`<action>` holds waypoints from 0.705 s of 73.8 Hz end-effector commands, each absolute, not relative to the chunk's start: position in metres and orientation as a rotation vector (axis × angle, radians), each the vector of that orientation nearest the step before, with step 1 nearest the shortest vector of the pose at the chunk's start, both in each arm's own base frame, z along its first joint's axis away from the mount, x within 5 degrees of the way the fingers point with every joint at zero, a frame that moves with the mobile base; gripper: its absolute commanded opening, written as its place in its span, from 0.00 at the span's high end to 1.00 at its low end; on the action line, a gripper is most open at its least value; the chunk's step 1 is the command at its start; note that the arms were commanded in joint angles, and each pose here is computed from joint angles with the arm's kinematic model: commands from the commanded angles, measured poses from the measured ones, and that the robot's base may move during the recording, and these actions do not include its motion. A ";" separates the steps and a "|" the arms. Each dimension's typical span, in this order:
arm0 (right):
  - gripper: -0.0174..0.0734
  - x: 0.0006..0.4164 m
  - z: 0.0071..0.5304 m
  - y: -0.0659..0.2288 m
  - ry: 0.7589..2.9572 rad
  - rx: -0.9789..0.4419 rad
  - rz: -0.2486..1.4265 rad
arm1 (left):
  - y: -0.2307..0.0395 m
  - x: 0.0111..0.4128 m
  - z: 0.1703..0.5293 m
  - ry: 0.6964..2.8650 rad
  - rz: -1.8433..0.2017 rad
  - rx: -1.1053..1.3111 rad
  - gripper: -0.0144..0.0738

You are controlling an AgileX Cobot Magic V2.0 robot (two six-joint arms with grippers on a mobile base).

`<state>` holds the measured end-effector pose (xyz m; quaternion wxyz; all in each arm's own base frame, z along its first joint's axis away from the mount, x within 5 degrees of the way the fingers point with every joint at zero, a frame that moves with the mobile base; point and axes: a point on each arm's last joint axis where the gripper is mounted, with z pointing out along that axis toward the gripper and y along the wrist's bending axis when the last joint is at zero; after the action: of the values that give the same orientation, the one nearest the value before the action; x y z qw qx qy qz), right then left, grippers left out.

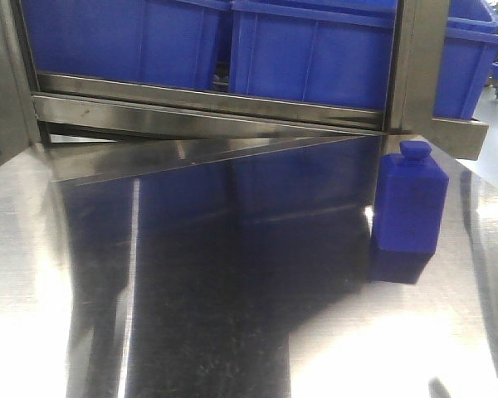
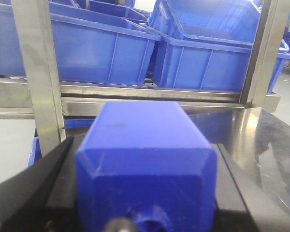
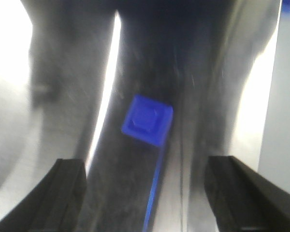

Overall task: Pick and sort blue part to right shelf
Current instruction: 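Lower the right gripper over the other blue part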

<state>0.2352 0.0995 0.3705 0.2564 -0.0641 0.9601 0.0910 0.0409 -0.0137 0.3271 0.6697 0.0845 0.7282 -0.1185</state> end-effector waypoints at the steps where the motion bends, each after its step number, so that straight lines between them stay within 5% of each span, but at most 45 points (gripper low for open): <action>1: 0.17 0.249 0.378 0.104 2.628 -0.133 0.250 | -0.013 0.041 0.344 1.528 -0.278 0.179 0.49; 52: 0.17 0.321 0.271 0.135 2.839 -0.021 0.175 | -0.013 0.041 0.344 1.528 -0.278 0.179 0.49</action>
<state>0.3177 0.1343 0.2587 0.1103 -0.0091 0.9927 0.0484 0.0409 -0.0137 0.3272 0.6701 0.0848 0.7279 -0.1177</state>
